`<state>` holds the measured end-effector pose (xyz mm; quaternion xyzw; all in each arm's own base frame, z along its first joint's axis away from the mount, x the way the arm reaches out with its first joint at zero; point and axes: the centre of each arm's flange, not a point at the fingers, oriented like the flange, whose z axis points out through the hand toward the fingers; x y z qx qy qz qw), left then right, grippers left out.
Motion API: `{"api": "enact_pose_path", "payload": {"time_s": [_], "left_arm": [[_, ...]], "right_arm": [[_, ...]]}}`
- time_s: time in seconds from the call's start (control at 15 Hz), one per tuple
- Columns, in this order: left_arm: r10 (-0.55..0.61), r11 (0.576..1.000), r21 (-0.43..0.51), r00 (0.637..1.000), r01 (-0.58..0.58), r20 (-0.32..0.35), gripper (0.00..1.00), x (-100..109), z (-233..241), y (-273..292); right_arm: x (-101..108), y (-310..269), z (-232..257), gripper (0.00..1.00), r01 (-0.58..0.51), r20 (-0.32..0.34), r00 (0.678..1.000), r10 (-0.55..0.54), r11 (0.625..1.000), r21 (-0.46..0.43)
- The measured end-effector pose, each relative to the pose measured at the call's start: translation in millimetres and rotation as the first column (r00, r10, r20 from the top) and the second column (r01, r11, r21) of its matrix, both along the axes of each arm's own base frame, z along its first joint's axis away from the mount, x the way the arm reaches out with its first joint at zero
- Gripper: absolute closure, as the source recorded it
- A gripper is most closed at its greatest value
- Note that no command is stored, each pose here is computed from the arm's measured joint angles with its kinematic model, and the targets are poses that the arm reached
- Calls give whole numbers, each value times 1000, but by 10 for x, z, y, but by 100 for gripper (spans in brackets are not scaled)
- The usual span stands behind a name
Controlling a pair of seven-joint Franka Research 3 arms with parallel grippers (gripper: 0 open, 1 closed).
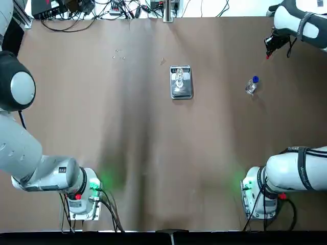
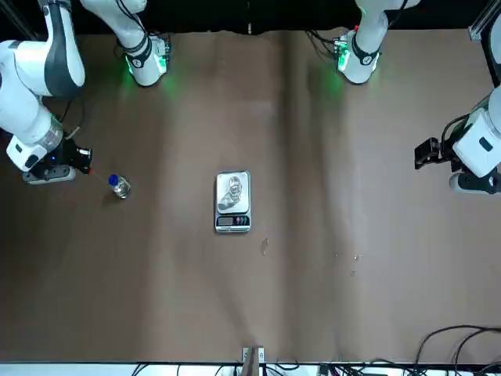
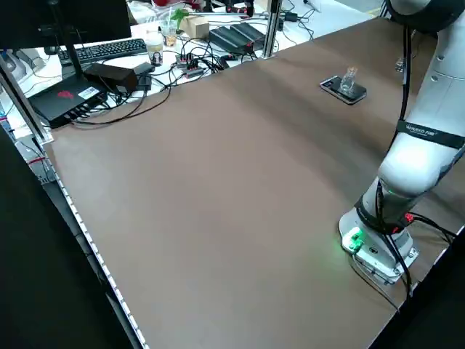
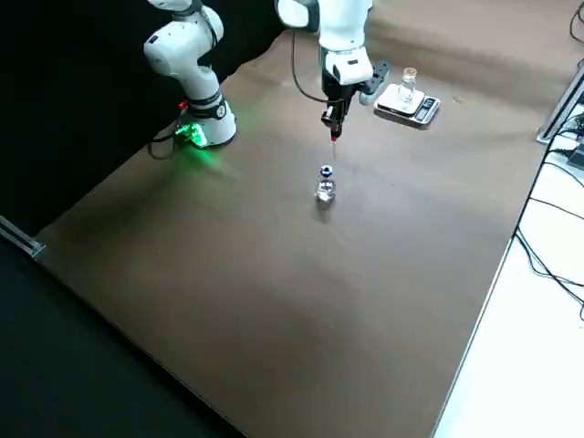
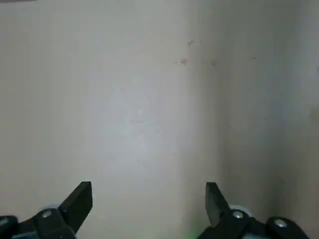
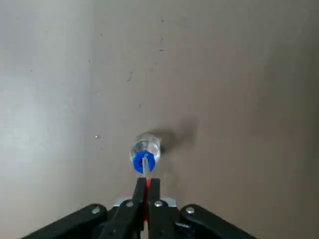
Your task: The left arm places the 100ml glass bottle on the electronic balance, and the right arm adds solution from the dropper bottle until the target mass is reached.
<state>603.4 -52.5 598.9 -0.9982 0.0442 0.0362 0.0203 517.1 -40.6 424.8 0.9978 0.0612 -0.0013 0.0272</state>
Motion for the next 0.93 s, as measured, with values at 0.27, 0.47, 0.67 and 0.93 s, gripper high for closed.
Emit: {"api": "enact_pose_path", "payload": {"time_s": [0.27,0.47,0.67,0.93], "left_arm": [[0,1000,0,1000,0,0,0,0,-1,1],[0,1000,0,1000,0,0,0,0,-1,1],[0,1000,0,1000,0,0,0,0,-1,1],[0,1000,0,1000,0,0,0,0,-1,2]], "right_arm": [[-48,-61,-105,96,-7,-9,1000,7,1000,1],[-103,-34,-216,96,-12,-30,999,12,1000,3],[-141,-20,-300,96,-16,-36,999,16,1000,4],[-178,-2,-406,96,-22,-27,999,22,1000,4]]}}
